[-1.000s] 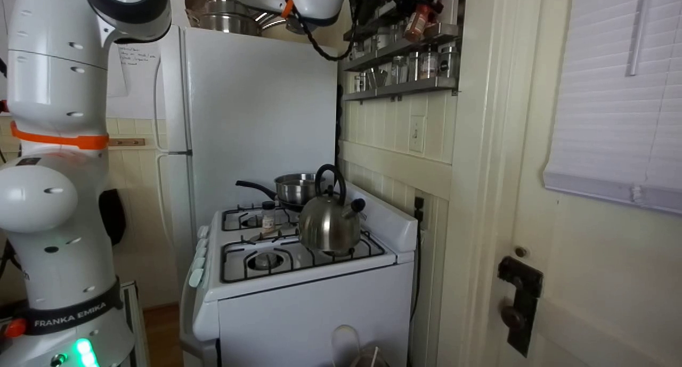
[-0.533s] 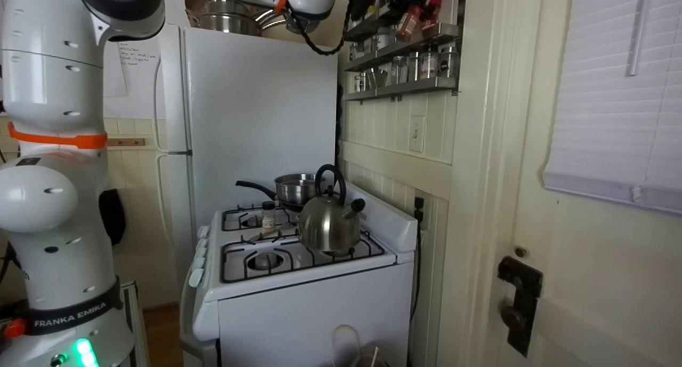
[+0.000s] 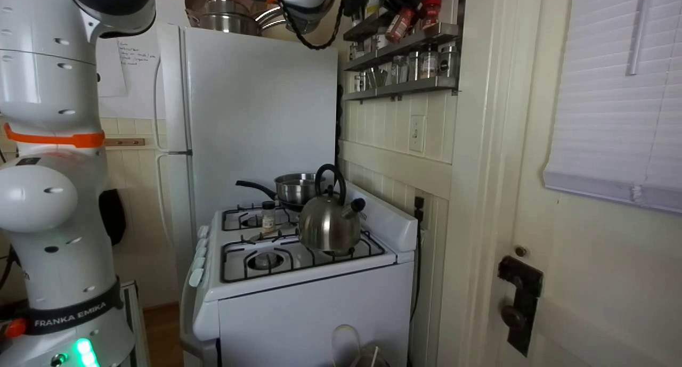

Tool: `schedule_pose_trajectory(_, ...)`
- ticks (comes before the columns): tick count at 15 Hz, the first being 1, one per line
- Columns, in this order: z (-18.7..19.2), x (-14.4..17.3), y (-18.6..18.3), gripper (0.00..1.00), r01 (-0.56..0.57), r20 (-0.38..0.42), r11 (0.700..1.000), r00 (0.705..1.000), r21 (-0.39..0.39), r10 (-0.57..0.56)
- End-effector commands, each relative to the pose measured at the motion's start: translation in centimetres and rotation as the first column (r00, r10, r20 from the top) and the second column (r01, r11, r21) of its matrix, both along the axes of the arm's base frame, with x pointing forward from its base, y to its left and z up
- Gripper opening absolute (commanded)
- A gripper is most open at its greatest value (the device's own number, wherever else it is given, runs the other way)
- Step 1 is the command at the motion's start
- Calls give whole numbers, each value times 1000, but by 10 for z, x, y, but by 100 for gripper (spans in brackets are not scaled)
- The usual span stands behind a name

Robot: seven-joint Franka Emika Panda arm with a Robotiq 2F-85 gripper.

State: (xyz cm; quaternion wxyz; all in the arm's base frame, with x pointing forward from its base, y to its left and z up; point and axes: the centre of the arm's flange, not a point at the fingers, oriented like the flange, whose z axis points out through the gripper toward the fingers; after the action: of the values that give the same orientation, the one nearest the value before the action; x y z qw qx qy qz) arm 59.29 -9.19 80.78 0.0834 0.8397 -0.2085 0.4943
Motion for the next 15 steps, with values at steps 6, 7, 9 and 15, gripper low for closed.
schedule_pose_trajectory(6, 5, -42, 23, 21, -28, -69, 995, 997, 100, 35)
schedule_pose_trajectory(7, 7, -47, 28, 21, -40, -84, 993, 995, 111, 50)
schedule_pose_trajectory(9, 11, -55, 46, 21, -63, -92, 991, 993, 120, 74)
schedule_pose_trajectory(15, 23, -61, 140, 21, -230, -50, 973, 972, 28, 231)
